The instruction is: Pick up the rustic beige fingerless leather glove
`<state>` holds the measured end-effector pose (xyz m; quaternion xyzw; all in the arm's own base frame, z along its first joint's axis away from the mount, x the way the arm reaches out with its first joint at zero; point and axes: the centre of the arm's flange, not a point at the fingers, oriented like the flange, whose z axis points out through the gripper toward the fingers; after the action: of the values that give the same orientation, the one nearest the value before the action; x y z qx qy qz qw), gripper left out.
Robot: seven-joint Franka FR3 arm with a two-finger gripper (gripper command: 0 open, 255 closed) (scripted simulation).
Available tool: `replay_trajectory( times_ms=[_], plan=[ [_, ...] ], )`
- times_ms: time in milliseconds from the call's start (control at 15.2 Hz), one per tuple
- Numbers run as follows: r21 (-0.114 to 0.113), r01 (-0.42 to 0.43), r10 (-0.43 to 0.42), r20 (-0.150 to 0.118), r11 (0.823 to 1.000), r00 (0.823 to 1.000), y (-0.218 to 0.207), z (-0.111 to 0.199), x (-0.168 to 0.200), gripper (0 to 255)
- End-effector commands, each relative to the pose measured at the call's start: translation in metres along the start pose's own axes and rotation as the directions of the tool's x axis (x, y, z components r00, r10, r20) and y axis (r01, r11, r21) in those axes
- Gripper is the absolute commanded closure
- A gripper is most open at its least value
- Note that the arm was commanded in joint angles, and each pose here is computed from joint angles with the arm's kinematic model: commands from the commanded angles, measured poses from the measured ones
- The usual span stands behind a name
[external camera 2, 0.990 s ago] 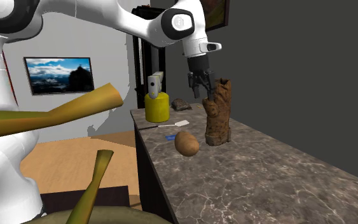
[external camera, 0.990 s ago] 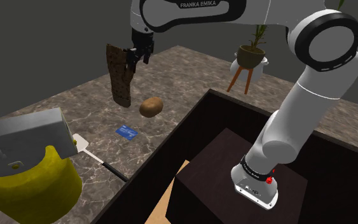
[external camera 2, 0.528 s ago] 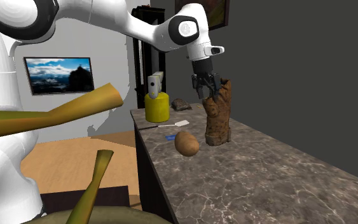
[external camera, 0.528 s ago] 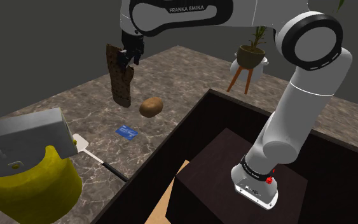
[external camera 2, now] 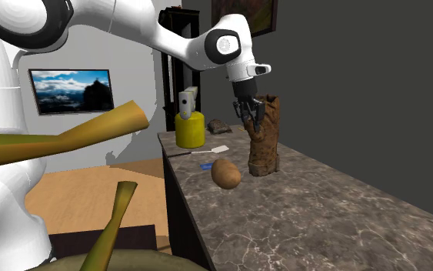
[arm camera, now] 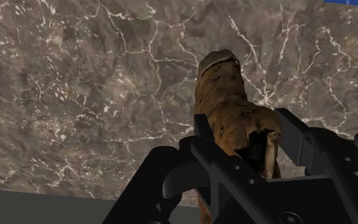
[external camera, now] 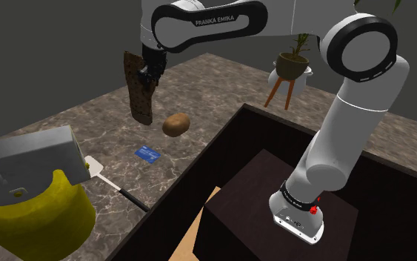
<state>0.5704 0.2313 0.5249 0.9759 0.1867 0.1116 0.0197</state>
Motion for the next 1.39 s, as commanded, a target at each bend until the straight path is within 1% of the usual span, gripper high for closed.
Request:
replay_trajectory(
  times_ms=[0, 396, 1320],
  plan=[
    [0.0, 0.0, 0.0, 0.001, 1.0, 1.0, 0.0, 0.0, 0.0, 255],
    [0.0, 0.0, 0.0, 0.001, 1.0, 1.0, 0.0, 0.0, 0.0, 255],
    [0.0, 0.0, 0.0, 0.001, 1.0, 1.0, 0.005, -0.072, 0.016, 255]
  ],
)
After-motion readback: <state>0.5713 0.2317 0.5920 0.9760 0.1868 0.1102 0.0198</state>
